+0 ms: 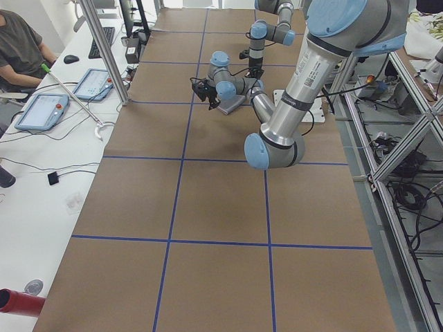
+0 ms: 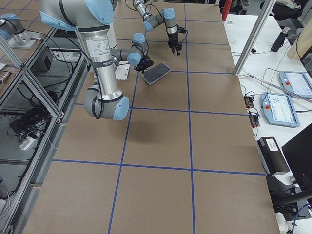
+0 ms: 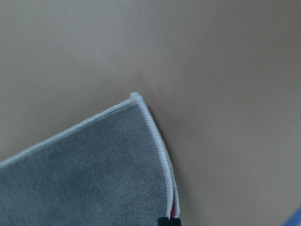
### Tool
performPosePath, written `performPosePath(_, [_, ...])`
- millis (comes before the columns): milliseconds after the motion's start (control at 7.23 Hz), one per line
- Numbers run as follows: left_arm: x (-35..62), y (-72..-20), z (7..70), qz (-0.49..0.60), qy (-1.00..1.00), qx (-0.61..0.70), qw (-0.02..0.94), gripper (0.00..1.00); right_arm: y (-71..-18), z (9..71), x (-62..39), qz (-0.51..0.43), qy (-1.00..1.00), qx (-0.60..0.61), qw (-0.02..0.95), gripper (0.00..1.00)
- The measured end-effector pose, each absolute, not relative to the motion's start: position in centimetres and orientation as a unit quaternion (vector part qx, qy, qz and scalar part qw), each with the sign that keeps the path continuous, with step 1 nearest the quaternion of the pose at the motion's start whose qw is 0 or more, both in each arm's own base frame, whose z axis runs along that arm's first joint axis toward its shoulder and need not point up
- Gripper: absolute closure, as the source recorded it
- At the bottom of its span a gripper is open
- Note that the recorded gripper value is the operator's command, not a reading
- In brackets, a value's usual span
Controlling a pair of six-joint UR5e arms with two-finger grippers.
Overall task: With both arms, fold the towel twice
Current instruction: 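Drag the strip's end toward the robot with the right gripper, rotating it, then release the strip with the right gripper while the left gripper moves to its near end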
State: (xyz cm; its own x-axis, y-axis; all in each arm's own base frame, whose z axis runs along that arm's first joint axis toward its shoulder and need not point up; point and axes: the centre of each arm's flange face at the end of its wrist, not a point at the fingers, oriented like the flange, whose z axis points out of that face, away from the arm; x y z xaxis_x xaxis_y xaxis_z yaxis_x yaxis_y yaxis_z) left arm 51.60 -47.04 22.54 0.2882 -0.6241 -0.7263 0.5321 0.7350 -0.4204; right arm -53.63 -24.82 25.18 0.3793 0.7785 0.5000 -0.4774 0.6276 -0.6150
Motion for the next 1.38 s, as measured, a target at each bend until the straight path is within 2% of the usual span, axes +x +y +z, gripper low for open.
performPosePath(138, [51.6, -47.0, 22.5, -0.361, 0.475, -0.049, 0.801, 0.34, -24.2, 25.0, -53.8, 0.383, -0.4, -0.191, 0.81, 0.0])
performPosePath(415, [51.6, -46.8, 22.4, -0.361, 0.476, -0.05, 0.8, 0.34, -24.2, 25.1, -53.7, 0.384, -0.4, -0.189, 0.81, 0.0])
performPosePath(830, [52.9, -44.6, 22.2, -0.352, 0.478, -0.057, 0.803, 0.36, -28.5, 24.3, -51.4, 0.411, -0.409, -0.171, 0.796, 0.0])
performPosePath(1246, [56.7, -39.8, 23.8, -0.333, 0.465, -0.048, 0.819, 0.5, -35.1, 24.0, -48.8, 0.422, -0.421, -0.122, 0.794, 0.0])
performPosePath(1384, [57.6, -38.6, 24.2, -0.327, 0.461, -0.048, 0.823, 0.52, -36.6, 24.0, -48.8, 0.424, -0.42, -0.112, 0.795, 0.0])
